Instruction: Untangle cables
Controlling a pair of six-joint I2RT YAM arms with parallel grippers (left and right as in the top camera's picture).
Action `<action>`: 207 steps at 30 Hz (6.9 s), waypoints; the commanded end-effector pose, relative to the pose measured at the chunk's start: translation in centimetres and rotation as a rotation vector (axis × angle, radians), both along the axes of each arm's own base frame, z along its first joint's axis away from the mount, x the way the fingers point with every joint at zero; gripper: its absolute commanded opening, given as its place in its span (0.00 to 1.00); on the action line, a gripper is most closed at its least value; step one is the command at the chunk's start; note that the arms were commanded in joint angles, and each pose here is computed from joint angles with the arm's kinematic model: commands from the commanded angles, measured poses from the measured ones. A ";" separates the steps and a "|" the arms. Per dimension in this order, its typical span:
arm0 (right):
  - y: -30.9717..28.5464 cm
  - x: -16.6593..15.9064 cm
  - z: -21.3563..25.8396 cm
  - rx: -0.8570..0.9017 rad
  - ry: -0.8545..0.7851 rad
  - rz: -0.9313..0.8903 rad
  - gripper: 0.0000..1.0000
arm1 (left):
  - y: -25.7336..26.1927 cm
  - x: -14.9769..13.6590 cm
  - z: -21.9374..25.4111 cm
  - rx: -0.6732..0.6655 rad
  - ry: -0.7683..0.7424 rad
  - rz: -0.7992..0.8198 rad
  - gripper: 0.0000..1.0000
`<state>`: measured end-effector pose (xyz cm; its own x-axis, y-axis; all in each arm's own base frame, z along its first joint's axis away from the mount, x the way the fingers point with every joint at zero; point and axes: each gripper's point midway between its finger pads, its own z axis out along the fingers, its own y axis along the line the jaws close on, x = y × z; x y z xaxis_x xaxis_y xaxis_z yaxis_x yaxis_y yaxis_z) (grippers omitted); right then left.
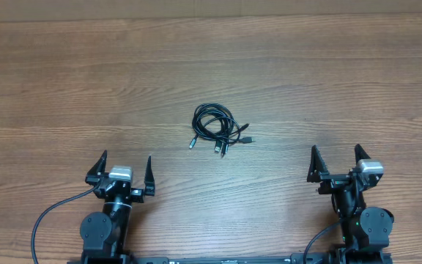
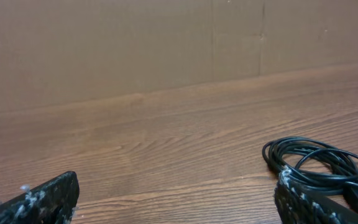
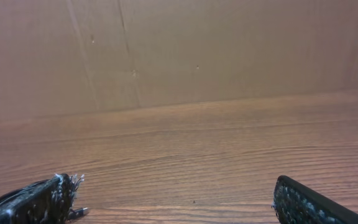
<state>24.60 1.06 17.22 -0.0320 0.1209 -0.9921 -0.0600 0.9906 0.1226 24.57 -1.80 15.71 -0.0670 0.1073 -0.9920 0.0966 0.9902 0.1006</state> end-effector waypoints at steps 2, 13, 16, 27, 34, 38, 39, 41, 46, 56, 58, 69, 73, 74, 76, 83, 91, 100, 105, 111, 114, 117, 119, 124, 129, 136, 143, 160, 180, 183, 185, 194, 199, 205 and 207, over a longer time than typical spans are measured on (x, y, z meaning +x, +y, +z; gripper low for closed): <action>0.2 0.0 -0.2 -0.007 -0.004 0.011 1.00 | 0.0 0.0 0.0 0.009 -0.006 -0.008 1.00; 0.2 0.0 -0.2 -0.007 -0.004 0.011 1.00 | 0.0 0.0 0.0 0.009 -0.006 -0.008 1.00; 0.2 0.0 -0.2 -0.007 -0.004 0.011 1.00 | 0.0 0.0 0.0 0.009 -0.006 -0.008 0.99; 0.2 0.0 -0.2 -0.008 -0.004 0.010 1.00 | 0.0 0.0 0.0 0.009 -0.006 -0.008 0.99; 0.1 0.0 -0.2 -0.007 -0.004 0.004 1.00 | 0.0 0.0 0.0 0.010 -0.007 -0.007 1.00; 0.1 0.0 -0.2 0.004 -0.004 0.004 1.00 | -0.1 0.0 0.0 0.009 -0.007 -0.011 1.00; 0.1 0.0 -0.2 0.003 -0.004 0.004 1.00 | -0.1 0.0 0.0 0.009 -0.007 -0.011 0.99; 0.1 0.0 -0.2 0.003 -0.004 0.004 1.00 | -0.1 0.0 0.0 0.009 -0.007 -0.010 0.99; 0.1 0.0 -0.2 0.003 -0.004 0.003 1.00 | -0.1 0.0 0.0 0.009 -0.007 -0.010 0.99; 0.1 0.0 -0.1 0.008 -0.003 0.002 1.00 | 0.0 0.0 0.0 -0.030 0.000 -0.003 1.00; 0.0 -0.1 -0.1 0.008 0.009 -0.001 1.00 | 0.3 0.0 0.0 -0.069 0.006 0.020 0.99; -0.9 -1.1 0.6 0.052 0.104 -0.061 1.00 | 0.8 -0.5 -0.4 -0.101 0.169 0.059 1.00; -0.9 -1.3 0.9 0.098 0.135 -0.066 1.00 | 0.8 -0.1 0.2 -0.098 0.212 0.061 0.99; -0.9 -1.3 1.0 0.101 0.145 -0.066 1.00 | 0.8 0.1 0.2 -0.097 0.225 0.062 1.00; -0.9 -1.3 1.1 0.103 0.162 -0.067 1.00 | 0.7 0.3 0.1 -0.097 0.254 0.059 1.00; -0.2 -1.0 0.3 0.106 0.248 -0.030 1.00 | 0.4 0.9 -0.4 -0.098 0.308 0.046 1.00; -0.1 -0.6 -0.6 0.105 0.321 -0.030 1.00 | -0.2 1.1 0.5 -0.107 0.291 0.007 1.00; -0.1 -0.9 -0.5 0.106 0.350 -0.028 1.00 | -0.3 1.0 0.4 -0.106 0.374 0.009 1.00; -0.2 -1.4 -0.6 0.104 0.387 -0.035 1.00 | -0.2 1.3 0.2 -0.100 0.501 0.022 1.00; -0.2 -1.3 -0.9 0.102 0.474 -0.043 1.00 | -0.2 1.8 0.8 -0.095 0.663 0.031 1.00; -0.2 -0.8 -1.1 0.100 0.558 -0.047 1.00 | -0.2 1.7 1.2 -0.093 0.727 0.035 1.00; -0.1 -0.5 -1.3 0.105 0.666 -0.049 1.00 | -0.2 1.3 1.4 -0.091 0.790 0.038 0.99; 0.0 0.0 -1.2 0.107 0.731 -0.048 1.00 | -0.2 0.9 1.3 -0.089 0.830 0.041 1.00; 0.2 1.9 0.0 0.113 0.805 -0.040 1.00 | -0.6 -0.2 0.9 -0.142 0.886 0.045 1.00; 2.1 2.8 -0.3 0.160 0.844 0.061 1.00 | -1.1 0.0 1.1 -0.222 0.885 0.056 1.00; 2.7 3.1 0.3 0.173 0.829 0.095 1.00 | -1.4 3.0 4.3 -0.251 0.743 0.032 1.00; 2.3 3.5 1.3 0.163 0.802 0.077 1.00 | -1.6 6.8 6.3 -0.259 0.783 0.041 0.95; 2.3 3.3 1.1 0.164 0.813 0.077 1.00 | -10.6 14.4 -4.4 -0.069 0.992 -0.077 0.86; 2.3 3.2 1.1 0.165 0.817 0.077 1.00 | -15.6 16.4 -13.5 -0.012 1.056 -0.145 0.62; 2.3 3.2 1.0 0.165 0.818 0.077 1.00 | -15.4 16.1 -14.3 -0.003 1.076 -0.136 0.60; 2.3 3.2 1.0 0.165 0.818 0.077 1.00 | -15.3 15.9 -15.0 0.003 1.096 -0.131 0.54; 2.3 3.2 1.0 0.165 0.820 0.077 1.00 | -15.8 16.8 -12.6 -0.012 1.061 -0.146 0.04; 3.4 3.5 1.6 0.189 0.799 0.137 1.00 | -17.0 18.1 -6.0 -0.054 0.987 -0.195 0.04; 5.1 4.7 3.6 0.217 0.707 0.242 0.97 | -18.8 15.8 -0.4 -0.130 1.013 -0.326 0.04; 5.4 5.0 3.9 0.209 0.686 0.255 0.96 | -19.3 14.6 0.3 -0.155 1.040 -0.373 0.04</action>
